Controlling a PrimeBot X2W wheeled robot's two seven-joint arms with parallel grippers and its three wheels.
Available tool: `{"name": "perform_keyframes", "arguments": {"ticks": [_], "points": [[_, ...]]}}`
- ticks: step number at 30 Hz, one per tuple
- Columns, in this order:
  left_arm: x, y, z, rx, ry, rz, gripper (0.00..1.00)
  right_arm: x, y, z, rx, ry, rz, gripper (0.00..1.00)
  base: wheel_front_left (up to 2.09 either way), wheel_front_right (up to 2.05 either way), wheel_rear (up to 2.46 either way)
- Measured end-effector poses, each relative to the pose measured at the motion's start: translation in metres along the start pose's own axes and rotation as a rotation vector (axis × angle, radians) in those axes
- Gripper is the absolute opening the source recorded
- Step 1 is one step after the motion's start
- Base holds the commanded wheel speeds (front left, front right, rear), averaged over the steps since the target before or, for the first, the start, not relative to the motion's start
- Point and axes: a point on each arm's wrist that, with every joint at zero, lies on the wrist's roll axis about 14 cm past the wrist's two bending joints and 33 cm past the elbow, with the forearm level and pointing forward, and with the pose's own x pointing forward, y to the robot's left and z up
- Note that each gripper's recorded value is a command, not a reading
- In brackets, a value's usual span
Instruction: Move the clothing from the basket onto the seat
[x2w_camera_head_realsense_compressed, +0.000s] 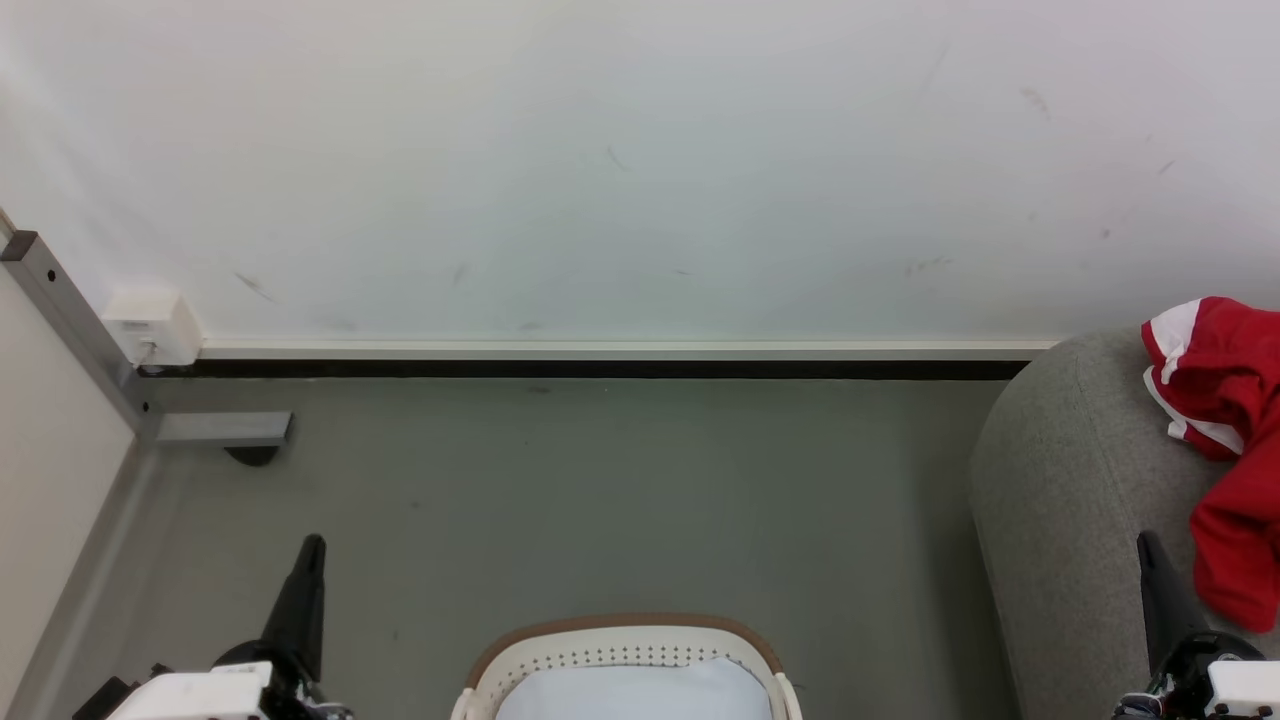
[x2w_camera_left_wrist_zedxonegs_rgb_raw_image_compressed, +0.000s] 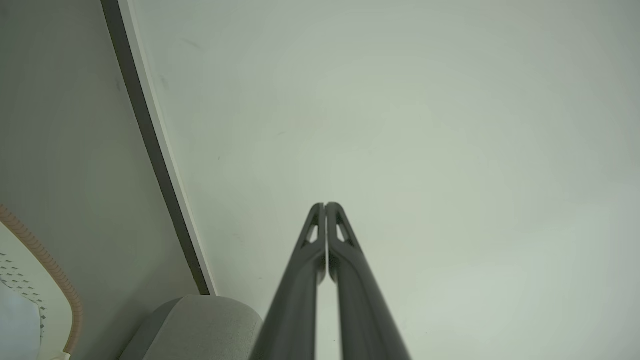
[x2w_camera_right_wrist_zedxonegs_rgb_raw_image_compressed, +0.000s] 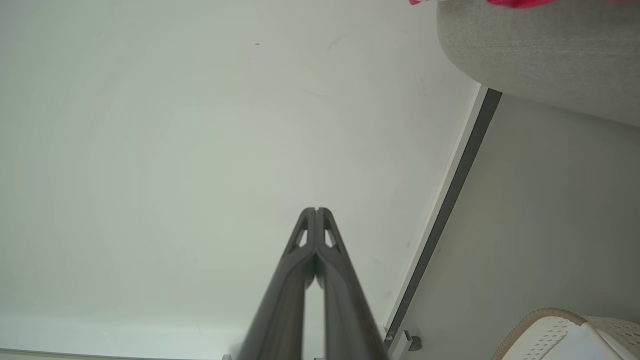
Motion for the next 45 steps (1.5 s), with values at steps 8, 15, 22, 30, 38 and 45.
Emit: {"name": "perform_keyframes", "arguments": {"ticks": [8,15,22,30,38,45], "points": [[0.0,0.0,0.0,0.0,0.0,0.0,0.0,0.0,0.0,0.0001,0.001,0.0,0.0,0.0,0.0,0.0,0.0],[0.0,0.0,0.0,0.0,0.0,0.0,0.0,0.0,0.0,0.0001,0.001,-0.001,0.0,0.0,0.0,0.0,0.0],[0.0,-0.0001,0.0,0.0,0.0,0.0,0.0,0.0,0.0,0.0003,0.0,-0.002,0.0,0.0,0.0,0.0,0.0],[0.0,-0.0001,0.0,0.0,0.0,0.0,0.0,-0.0001,0.0,0.0004,0.001,-0.003,0.0,0.0,0.0,0.0,0.0],[0.0,0.0,0.0,0.0,0.0,0.0,0.0,0.0,0.0,0.0005,-0.001,-0.003,0.0,0.0,0.0,0.0,0.0],[0.0,0.0,0.0,0.0,0.0,0.0,0.0,-0.0001,0.0,0.0005,0.0,-0.003,0.0,0.0,0.0,0.0,0.0]]}}
